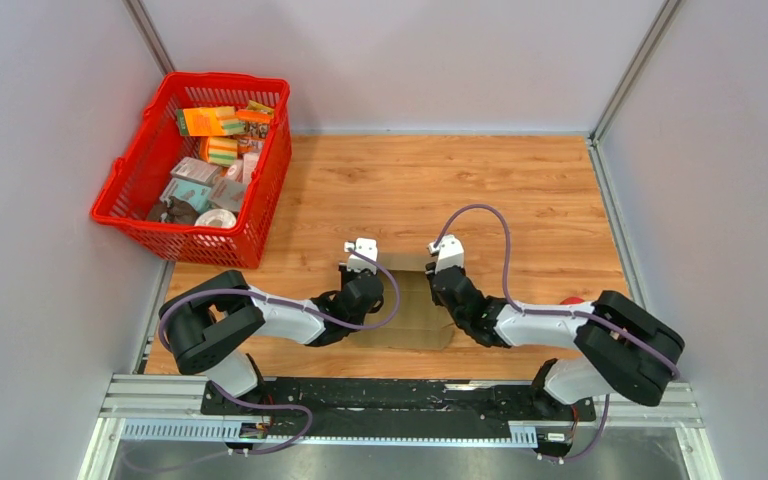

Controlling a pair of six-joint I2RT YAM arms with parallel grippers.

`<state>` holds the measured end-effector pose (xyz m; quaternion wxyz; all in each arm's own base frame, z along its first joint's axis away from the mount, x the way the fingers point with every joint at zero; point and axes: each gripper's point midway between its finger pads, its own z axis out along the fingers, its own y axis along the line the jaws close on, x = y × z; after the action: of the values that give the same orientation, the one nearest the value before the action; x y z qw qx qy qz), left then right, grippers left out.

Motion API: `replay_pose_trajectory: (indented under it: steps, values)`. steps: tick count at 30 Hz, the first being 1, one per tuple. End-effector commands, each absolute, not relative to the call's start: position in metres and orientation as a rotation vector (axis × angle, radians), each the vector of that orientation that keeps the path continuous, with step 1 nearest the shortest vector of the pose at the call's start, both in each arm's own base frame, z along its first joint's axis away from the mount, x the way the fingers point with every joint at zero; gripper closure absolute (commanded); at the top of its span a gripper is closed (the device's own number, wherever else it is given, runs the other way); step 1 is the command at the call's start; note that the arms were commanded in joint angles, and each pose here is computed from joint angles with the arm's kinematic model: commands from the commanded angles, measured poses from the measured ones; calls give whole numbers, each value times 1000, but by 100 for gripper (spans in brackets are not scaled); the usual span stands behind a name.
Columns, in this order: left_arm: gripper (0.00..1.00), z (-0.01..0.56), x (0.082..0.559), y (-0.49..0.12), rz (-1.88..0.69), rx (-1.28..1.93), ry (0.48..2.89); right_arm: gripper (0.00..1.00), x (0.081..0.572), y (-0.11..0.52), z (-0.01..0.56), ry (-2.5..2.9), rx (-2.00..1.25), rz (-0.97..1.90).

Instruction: Fold the paper box

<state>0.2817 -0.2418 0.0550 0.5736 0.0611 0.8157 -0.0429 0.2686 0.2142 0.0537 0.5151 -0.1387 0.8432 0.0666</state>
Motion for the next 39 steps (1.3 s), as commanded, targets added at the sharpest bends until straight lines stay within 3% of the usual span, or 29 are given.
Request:
replay_pose_trajectory:
  steps: [1,6,11,17,23,24,27,33,39]
  values:
    - [100,67,283,-249,-151,122,1879,76,293,225,79,1934,-172,126]
    - [100,67,283,-249,-151,119,1879,100,297,226,66,1967,-66,40]
    - [100,67,282,-247,-154,111,1878,100,301,224,52,1964,191,-122]
    - [100,67,282,-246,-150,106,1878,99,294,226,34,2045,116,-151]
    - [100,67,283,-243,-139,89,1873,63,271,228,48,2105,-89,25]
    - [100,67,283,-243,-140,88,1873,43,263,220,52,2116,-118,30]
    - [100,67,283,-244,-141,93,1874,26,243,211,57,2167,-195,86]
    - [100,67,283,-245,-145,101,1876,16,210,213,84,2190,-297,333]
    - [100,66,283,-246,-142,108,1877,13,225,212,148,2127,-52,718]
